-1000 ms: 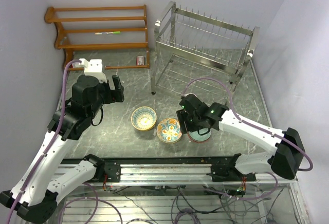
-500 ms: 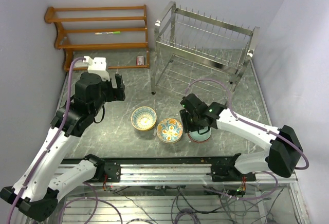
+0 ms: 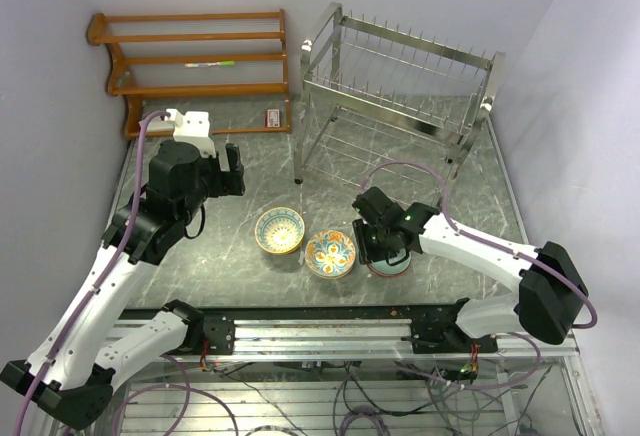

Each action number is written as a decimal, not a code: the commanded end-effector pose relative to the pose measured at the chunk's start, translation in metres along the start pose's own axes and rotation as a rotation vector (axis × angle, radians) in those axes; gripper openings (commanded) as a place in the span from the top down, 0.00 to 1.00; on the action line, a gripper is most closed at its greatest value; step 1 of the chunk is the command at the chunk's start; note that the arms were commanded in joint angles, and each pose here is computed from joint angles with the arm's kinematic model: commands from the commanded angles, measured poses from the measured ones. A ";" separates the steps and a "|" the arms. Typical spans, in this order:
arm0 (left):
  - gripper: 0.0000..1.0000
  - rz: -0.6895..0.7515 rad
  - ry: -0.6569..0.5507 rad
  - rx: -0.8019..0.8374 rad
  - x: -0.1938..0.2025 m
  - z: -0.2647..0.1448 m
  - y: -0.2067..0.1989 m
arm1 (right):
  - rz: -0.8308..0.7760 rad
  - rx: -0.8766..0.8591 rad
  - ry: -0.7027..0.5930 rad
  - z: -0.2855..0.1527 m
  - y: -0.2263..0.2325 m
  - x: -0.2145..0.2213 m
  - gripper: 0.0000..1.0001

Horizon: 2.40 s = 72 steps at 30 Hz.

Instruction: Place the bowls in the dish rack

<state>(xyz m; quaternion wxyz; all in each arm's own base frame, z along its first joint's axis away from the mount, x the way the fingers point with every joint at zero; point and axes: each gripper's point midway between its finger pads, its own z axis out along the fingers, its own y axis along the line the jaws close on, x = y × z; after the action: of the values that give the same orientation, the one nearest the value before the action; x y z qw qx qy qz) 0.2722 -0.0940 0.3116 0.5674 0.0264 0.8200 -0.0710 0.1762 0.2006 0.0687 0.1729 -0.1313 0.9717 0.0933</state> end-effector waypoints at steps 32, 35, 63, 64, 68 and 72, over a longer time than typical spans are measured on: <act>0.01 -0.088 -0.083 -0.028 -0.020 -0.013 0.005 | -0.050 -0.378 -0.273 -0.092 0.078 -0.083 1.00; 0.01 -0.080 -0.089 -0.033 -0.024 -0.014 0.006 | -0.040 -0.471 -0.312 -0.097 0.096 -0.093 1.00; 0.01 0.025 -0.136 -0.021 -0.063 -0.006 -0.002 | 0.297 -0.949 -0.547 -0.095 0.124 -0.179 1.00; 0.01 0.030 -0.139 -0.023 -0.065 -0.006 -0.001 | 0.307 -0.961 -0.546 -0.093 0.124 -0.183 1.00; 0.01 0.049 -0.155 -0.025 -0.072 -0.005 -0.001 | 0.347 -0.999 -0.581 -0.087 0.122 -0.200 1.00; 0.01 0.083 -0.167 -0.026 -0.082 -0.005 -0.002 | 0.404 -1.022 -0.644 -0.083 0.111 -0.222 1.00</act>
<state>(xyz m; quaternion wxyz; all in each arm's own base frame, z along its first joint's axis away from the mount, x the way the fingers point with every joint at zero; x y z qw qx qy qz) 0.2921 -0.0930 0.3600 0.6051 0.0390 0.7939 -0.0447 0.2963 0.3364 0.1946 0.2956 0.0147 0.7785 0.5534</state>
